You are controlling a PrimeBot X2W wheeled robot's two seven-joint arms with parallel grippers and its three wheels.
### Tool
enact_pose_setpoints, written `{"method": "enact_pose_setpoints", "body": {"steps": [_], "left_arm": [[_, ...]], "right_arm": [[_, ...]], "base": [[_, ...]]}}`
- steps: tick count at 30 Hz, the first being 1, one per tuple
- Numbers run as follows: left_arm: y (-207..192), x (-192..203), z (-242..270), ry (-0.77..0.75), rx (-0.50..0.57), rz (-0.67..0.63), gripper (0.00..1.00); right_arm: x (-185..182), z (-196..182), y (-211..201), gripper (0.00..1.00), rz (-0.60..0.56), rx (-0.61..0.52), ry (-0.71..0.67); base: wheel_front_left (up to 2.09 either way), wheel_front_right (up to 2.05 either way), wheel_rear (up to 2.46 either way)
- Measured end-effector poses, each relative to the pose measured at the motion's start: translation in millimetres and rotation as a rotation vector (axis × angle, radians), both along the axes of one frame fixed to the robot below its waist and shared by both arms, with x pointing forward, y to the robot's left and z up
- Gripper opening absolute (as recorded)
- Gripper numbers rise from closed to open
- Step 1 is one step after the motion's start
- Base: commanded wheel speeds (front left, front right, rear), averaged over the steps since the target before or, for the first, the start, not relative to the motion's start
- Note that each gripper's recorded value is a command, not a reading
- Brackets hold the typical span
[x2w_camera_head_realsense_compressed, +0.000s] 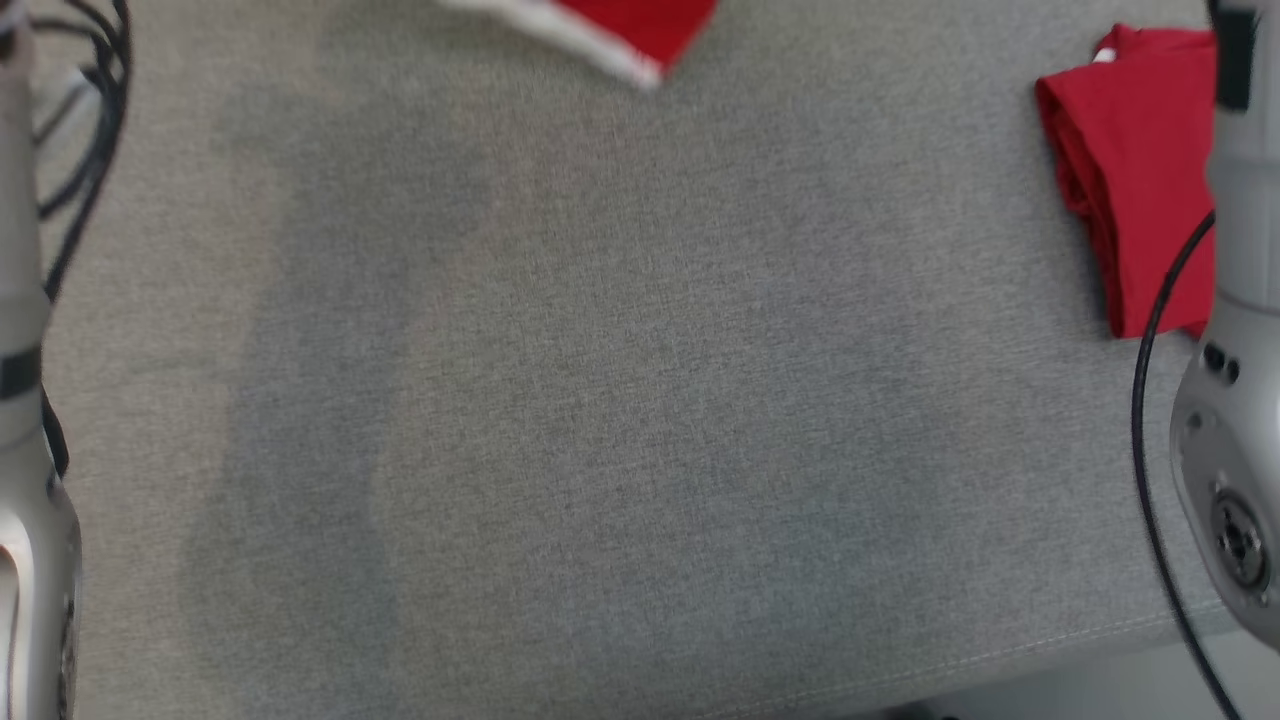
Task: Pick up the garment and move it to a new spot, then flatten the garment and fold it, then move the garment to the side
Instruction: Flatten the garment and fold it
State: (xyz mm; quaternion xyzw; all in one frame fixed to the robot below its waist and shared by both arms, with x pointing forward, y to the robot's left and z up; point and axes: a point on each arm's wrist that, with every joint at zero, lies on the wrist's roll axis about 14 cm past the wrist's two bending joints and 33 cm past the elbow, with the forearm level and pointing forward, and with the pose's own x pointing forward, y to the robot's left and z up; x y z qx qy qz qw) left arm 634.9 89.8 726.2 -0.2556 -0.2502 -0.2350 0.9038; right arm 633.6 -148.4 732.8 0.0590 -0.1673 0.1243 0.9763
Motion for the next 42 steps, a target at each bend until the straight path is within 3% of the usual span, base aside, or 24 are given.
{"method": "enact_pose_setpoints", "body": {"steps": [4, 6, 12, 15, 21, 25, 35, 42], "left_arm": [[12.1, 17.5, 7.5, -0.085, -0.087, 0.052, 0.00], [15.9, 21.8, 7.2, -0.101, -0.119, 0.061, 0.00], [5.7, 23.0, -57.0, 0.038, -0.092, 0.040, 0.00], [-0.1, 6.7, -112.5, 0.173, -0.071, 0.029, 0.00], [-0.4, -64.3, -227.5, 0.480, 0.013, -0.007, 0.00], [6.5, -116.9, -273.0, 0.623, 0.100, -0.027, 0.00], [7.7, -223.8, -299.6, 0.807, 0.226, -0.086, 0.00], [6.3, -281.6, -289.0, 0.865, 0.254, -0.099, 0.00]], "right_arm": [[16.9, 11.0, -2.7, 0.00, -0.028, 0.032, -0.167], [24.6, 0.7, -2.2, 0.00, -0.036, 0.013, -0.180], [35.8, -82.1, 4.4, 0.00, -0.015, -0.087, 0.016], [18.5, -148.4, 14.2, 0.00, 0.047, -0.117, 0.225], [-69.1, -243.8, 20.2, 0.00, 0.188, -0.160, 0.595], [-129.7, -265.2, 7.6, 0.00, 0.217, -0.157, 0.751], [-276.0, -293.2, -5.3, 0.00, 0.233, -0.176, 1.094], [-344.7, -285.6, -4.8, 0.00, 0.242, -0.187, 1.225]], "base": [[0.00, 0.00, 0.00], [0.00, 0.00, 0.00], [0.00, 0.00, 0.00], [0.00, 0.00, 0.00], [0.00, 0.00, 0.00], [0.00, 0.00, 0.00], [0.00, 0.00, 0.00], [0.00, 0.00, 0.00]]}}
